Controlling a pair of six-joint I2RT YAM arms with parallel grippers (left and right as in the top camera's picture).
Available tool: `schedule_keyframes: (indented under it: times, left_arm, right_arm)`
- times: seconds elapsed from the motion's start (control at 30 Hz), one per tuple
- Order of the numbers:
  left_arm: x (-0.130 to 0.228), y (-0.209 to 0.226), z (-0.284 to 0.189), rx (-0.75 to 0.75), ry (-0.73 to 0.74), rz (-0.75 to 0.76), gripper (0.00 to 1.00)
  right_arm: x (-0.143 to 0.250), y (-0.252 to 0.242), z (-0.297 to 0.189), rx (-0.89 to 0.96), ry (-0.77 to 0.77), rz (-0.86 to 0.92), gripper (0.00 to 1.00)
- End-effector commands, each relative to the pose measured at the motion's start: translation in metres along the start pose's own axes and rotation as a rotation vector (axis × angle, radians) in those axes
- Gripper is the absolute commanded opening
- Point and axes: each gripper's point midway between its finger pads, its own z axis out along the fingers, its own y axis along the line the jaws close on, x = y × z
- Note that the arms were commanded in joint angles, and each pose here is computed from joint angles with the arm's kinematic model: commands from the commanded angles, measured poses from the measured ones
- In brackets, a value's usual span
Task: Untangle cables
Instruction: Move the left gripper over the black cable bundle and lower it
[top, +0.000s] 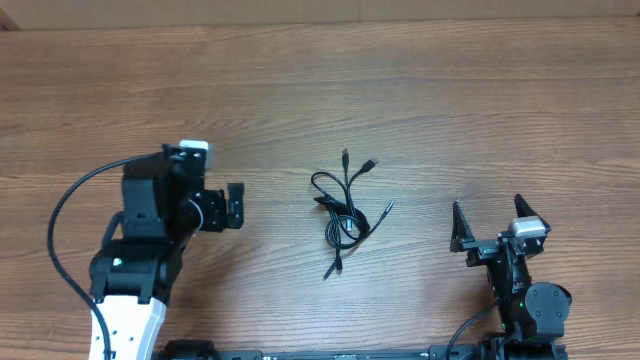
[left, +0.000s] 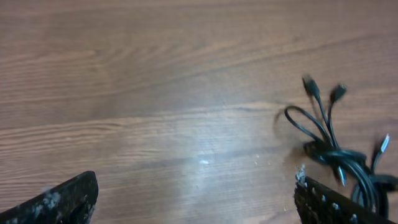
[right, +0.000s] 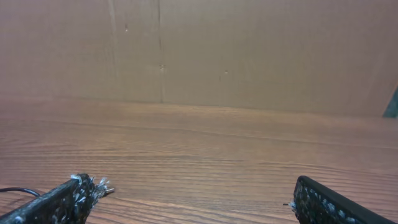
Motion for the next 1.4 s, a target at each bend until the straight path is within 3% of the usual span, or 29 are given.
schedule_keyframes:
  times: [0.0, 0.57, 0.87, 1.17, 1.37]
  left_arm:
    - [-0.006, -0.011, -0.002, 0.034, 0.001, 0.049, 1.00]
    - [-0.001, -0.024, -0.003, 0.083, 0.063, 0.060, 1.00]
    - [0.001, -0.038, -0.005, 0.114, 0.225, 0.103, 1.00]
    - [0.025, -0.071, 0.016, 0.174, 0.433, 0.074, 1.00]
    - [0.027, -0.103, 0.031, 0.244, 0.470, 0.058, 1.00]
  right_arm:
    - [0.002, -0.001, 0.000, 0.006, -0.004, -0.005, 1.00]
    - [0.002, -0.001, 0.000, 0.006, -0.004, -0.005, 1.00]
    - [0.002, -0.001, 0.000, 0.006, -0.004, -0.005, 1.00]
    - [0.002, -0.001, 0.000, 0.006, -0.004, -0.005, 1.00]
    - [0.002, -0.001, 0.000, 0.006, -0.004, -0.005, 1.00]
